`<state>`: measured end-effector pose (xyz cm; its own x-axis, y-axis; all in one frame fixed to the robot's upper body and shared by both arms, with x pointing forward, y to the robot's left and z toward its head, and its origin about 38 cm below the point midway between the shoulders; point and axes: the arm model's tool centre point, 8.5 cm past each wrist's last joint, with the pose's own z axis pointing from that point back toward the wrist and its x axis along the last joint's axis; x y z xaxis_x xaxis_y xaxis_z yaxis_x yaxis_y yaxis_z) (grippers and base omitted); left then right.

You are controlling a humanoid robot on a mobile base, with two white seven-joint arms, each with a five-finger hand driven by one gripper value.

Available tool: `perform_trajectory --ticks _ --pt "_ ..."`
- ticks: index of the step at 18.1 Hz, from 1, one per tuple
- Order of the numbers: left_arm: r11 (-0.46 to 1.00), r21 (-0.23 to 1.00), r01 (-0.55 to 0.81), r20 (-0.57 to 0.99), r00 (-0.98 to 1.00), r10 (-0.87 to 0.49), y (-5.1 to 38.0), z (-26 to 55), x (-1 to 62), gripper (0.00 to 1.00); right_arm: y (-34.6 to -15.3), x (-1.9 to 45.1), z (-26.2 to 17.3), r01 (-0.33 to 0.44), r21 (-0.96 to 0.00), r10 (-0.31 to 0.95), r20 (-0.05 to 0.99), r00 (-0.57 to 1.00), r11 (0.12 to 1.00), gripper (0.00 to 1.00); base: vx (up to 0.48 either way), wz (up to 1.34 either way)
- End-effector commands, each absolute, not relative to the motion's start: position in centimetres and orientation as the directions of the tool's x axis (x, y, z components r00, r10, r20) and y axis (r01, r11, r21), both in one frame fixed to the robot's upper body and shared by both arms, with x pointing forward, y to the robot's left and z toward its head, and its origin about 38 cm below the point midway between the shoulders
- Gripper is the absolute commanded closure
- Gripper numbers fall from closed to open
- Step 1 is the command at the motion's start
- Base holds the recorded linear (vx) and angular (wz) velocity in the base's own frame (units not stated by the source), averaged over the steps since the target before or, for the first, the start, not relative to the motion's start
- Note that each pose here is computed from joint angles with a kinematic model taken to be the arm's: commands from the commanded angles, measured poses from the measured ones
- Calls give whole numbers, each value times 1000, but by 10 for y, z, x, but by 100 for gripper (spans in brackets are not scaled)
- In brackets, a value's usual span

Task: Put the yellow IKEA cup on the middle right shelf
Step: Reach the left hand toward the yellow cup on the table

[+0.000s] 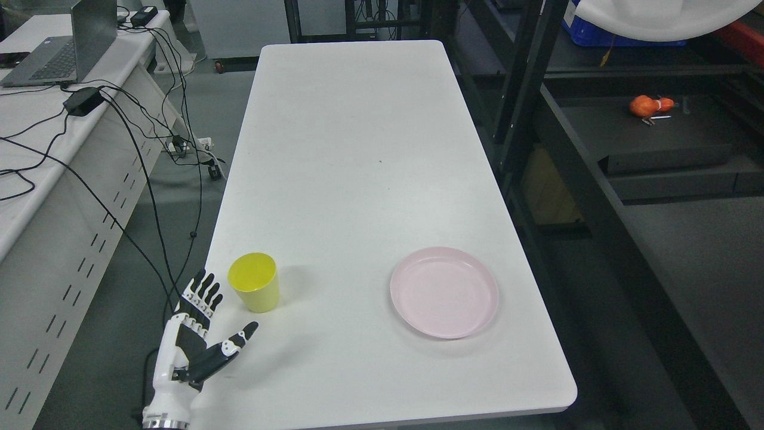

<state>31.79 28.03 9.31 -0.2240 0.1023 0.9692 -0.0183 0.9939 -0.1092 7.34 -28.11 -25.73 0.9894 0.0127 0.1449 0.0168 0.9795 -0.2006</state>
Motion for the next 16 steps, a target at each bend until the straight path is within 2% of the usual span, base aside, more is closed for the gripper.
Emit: perform_trajectory --ticks 1,6,9,12,13,16 --pt "993 -117 10 971 -211 116 279 91 317 1 -291 64 -257 22 -213 6 132 991 977 1 0 0" --pt "985 -172 -7 964 -208 167 282 90 316 1 -291 64 -257 22 -213 6 132 991 977 1 0 0" --pt "970 -191 -150 967 -196 160 301 86 315 1 -291 64 -257 22 -213 6 132 991 977 1 0 0" --pt "962 -186 -202 977 -142 159 318 65 326 1 -291 64 -257 22 -213 6 132 991 977 1 0 0" --pt "968 -177 -176 978 -143 153 320 66 335 1 -291 64 -257 22 -213 6 132 991 977 1 0 0" --pt "984 -177 16 971 -161 177 306 73 352 1 -291 64 -257 22 -213 6 132 991 977 1 0 0"
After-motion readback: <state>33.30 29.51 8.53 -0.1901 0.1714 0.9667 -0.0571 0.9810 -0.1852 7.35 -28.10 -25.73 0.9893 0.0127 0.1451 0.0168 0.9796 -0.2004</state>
